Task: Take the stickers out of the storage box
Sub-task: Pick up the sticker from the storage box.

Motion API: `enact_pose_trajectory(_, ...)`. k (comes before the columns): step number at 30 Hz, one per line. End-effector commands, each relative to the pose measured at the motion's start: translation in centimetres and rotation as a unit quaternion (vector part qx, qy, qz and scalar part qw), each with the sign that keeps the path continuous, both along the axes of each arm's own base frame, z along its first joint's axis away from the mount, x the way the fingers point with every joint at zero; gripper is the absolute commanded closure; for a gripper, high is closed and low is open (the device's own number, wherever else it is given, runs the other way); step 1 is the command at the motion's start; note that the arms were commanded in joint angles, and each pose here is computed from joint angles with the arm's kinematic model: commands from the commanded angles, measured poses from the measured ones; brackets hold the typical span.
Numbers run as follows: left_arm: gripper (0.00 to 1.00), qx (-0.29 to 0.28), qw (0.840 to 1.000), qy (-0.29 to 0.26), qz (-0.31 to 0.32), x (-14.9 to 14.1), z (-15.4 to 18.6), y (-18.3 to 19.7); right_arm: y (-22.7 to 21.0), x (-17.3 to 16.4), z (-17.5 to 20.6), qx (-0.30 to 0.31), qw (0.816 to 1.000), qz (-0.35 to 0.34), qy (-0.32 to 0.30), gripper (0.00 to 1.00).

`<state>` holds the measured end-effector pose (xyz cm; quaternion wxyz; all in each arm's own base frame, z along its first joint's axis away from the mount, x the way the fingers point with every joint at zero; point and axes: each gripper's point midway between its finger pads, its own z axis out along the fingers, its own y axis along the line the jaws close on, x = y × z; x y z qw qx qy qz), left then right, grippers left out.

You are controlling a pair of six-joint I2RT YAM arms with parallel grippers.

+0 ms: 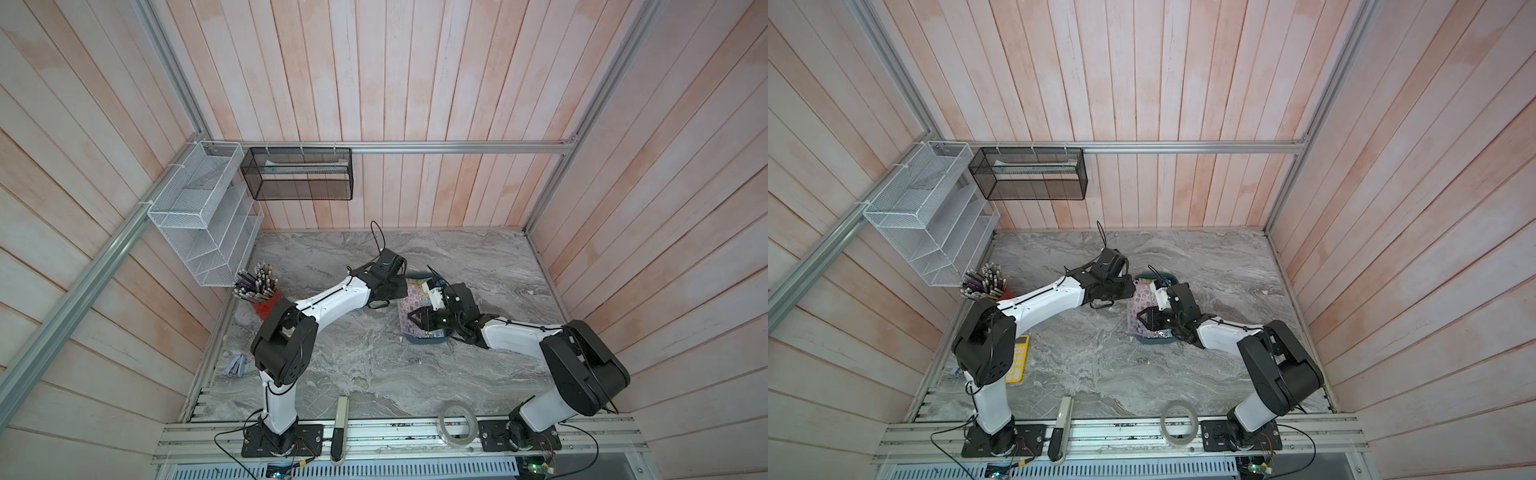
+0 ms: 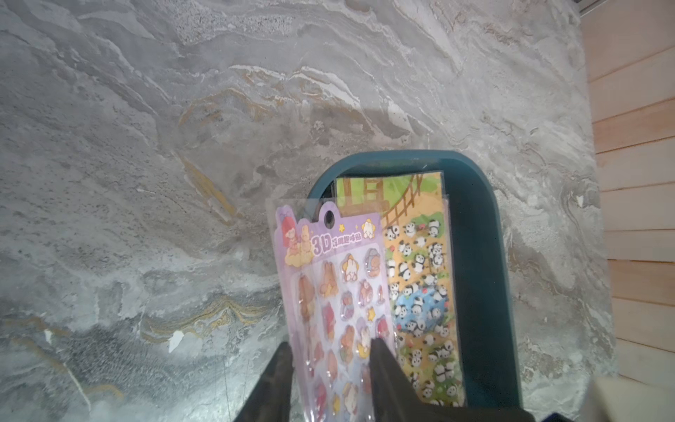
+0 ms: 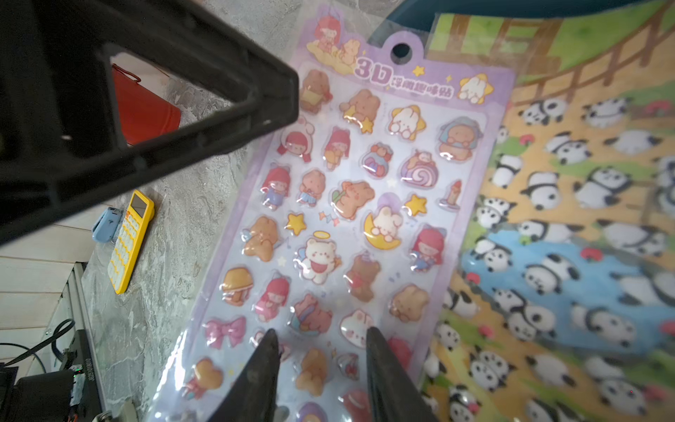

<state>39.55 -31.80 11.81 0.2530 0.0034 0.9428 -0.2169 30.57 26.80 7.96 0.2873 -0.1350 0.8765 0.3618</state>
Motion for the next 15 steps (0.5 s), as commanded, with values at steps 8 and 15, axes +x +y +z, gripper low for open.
enact_pose_trajectory(8,0.96,0.011,1.000,0.021,0.007,0.0,-1.9,-0.1,1.5,0.4,0.9,0.033,0.999,0.019,0.011,0.59)
enact_pose_trajectory(15,1.00,-0.015,0.999,-0.050,-0.015,0.7,4.3,-0.3,-1.3,1.9,6.9,-0.011,0.996,-0.024,-0.084,0.58)
